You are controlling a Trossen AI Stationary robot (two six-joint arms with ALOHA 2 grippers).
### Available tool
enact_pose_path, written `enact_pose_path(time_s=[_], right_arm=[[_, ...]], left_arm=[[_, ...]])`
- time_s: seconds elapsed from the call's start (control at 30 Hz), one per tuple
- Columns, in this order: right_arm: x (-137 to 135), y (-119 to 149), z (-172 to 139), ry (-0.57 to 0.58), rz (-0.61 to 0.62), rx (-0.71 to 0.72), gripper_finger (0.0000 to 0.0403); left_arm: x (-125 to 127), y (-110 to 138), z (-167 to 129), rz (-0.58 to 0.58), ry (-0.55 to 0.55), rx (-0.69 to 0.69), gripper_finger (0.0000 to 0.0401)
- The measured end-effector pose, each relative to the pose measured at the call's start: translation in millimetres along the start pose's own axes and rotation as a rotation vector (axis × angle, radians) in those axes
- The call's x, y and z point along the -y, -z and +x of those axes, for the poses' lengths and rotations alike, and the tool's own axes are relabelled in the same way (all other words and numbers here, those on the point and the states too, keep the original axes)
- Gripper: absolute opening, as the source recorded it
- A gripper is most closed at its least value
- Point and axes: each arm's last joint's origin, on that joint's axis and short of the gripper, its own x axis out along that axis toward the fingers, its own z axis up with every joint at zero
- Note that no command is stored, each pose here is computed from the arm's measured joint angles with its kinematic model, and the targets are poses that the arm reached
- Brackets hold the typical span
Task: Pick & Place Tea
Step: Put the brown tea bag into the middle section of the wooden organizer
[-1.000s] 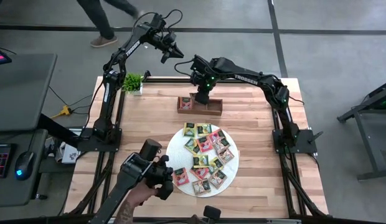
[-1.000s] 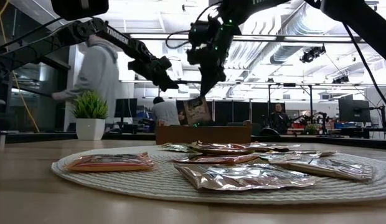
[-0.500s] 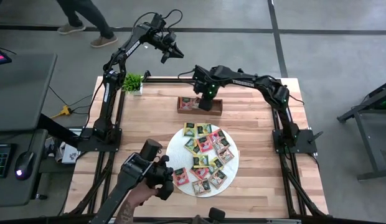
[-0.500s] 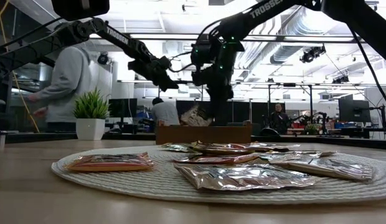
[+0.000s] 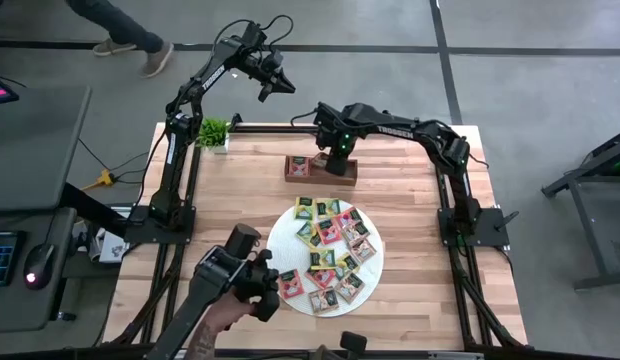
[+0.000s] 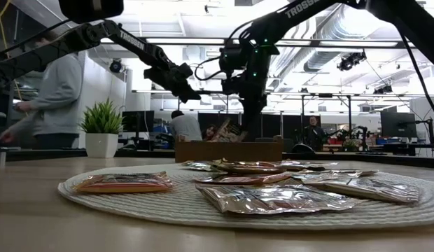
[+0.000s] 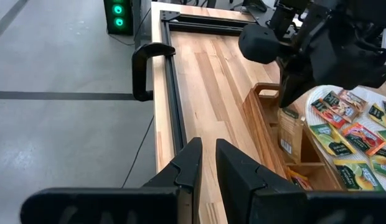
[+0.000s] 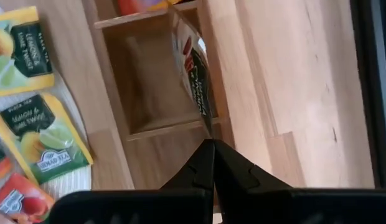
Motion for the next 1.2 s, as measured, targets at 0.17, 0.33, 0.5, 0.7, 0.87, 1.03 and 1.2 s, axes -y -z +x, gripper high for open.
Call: enact_pose_path(time_s=[0.17, 0.33, 0.5, 0.7, 0.87, 1.03, 1.2], right_arm=[[-2, 2, 0, 0.036, -0.039, -0.036, 0.0000], [-5, 4, 0, 0.027, -0.062, -0.059, 0.0000], [-11, 5, 0, 0.014, -0.077, -0.079, 0.0000], [-14, 0, -10, 0.027, -0.068, -0.004, 0.0000], [-8, -8, -15, -0.058, -0.043, 0.122, 0.0000], [-5, -12, -15, -0.086, -0.044, 0.177, 0.0000], [-8, -14, -3, -0.125, -0.039, 0.240, 0.0000]], left_arm=[[0, 0, 0, -0.002, 0.000, 0.000, 0.0045], [0, 0, 0, -0.009, 0.004, 0.005, 0.0045], [0, 0, 0, -0.011, 0.006, 0.007, 0.0045], [0, 0, 0, -0.017, 0.008, 0.007, 0.0045], [2, -1, 3, -0.015, 0.012, 0.004, 0.0045], [3, -3, 7, -0.007, 0.021, 0.004, 0.0045], [3, -3, 6, -0.008, 0.019, 0.004, 0.0045]])
